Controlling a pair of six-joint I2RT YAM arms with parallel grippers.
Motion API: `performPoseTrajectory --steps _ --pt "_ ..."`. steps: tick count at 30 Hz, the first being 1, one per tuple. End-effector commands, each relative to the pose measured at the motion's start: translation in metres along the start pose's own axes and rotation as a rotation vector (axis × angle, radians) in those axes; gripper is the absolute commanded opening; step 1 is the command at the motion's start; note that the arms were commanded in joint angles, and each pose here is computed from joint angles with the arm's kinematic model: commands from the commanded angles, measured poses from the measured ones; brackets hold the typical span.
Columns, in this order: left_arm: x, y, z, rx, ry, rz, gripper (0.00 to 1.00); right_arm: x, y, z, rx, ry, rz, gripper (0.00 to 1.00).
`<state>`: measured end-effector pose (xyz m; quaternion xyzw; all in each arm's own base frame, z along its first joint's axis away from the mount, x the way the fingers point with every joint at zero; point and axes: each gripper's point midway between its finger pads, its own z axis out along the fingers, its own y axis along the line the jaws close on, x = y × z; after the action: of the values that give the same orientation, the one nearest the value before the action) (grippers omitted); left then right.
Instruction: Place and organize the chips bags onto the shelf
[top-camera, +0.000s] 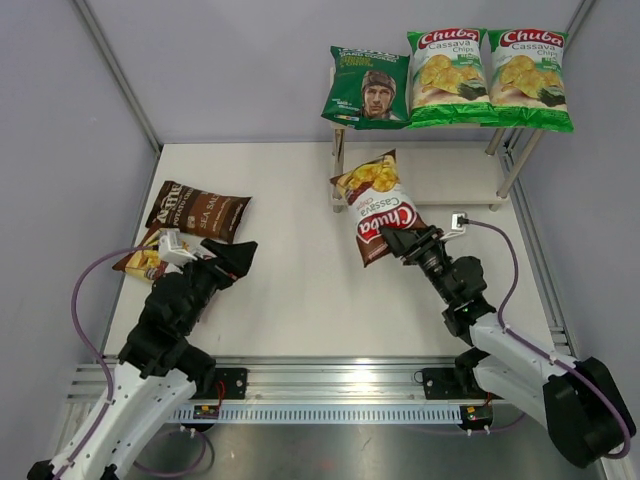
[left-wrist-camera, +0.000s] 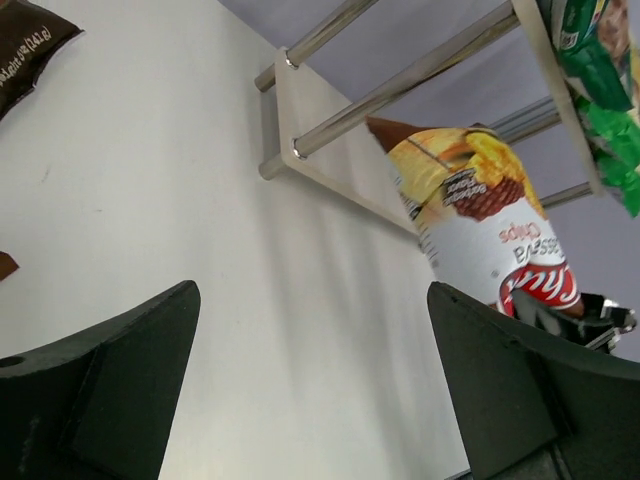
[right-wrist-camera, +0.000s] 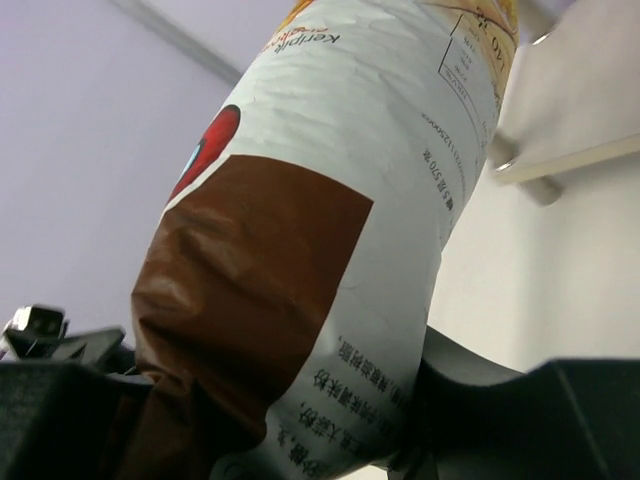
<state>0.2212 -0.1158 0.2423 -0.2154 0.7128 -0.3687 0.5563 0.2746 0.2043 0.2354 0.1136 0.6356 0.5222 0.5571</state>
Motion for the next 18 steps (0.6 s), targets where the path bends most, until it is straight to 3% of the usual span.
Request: performPoseTrajectory --steps 1,7,12,15,18 --pt "-0.005 -0.018 -0.004 0.024 0.069 0.159 0.99 -0.06 0.001 0.004 -0.01 -0.15 0.015 0.29" --pt "-0.001 -0.048 -0.02 0.118 0.224 0.335 0.99 -0.11 -0.015 0.019 -0.024 -0.19 -0.006 0.31" --pt "0.015 -0.066 -0.044 0.226 0.421 0.469 0.99 -0.168 -0.058 0.03 0.024 -0.246 0.002 0.32" --pt "0.016 -0.07 -0.062 0.29 0.459 0.55 0.99 -0.197 -0.08 0.034 0.006 -0.272 0.01 0.32" --pt "0.008 -0.059 -0.069 0.276 0.389 0.615 0.99 -0.216 -0.106 0.036 0.01 -0.294 0.035 0.32"
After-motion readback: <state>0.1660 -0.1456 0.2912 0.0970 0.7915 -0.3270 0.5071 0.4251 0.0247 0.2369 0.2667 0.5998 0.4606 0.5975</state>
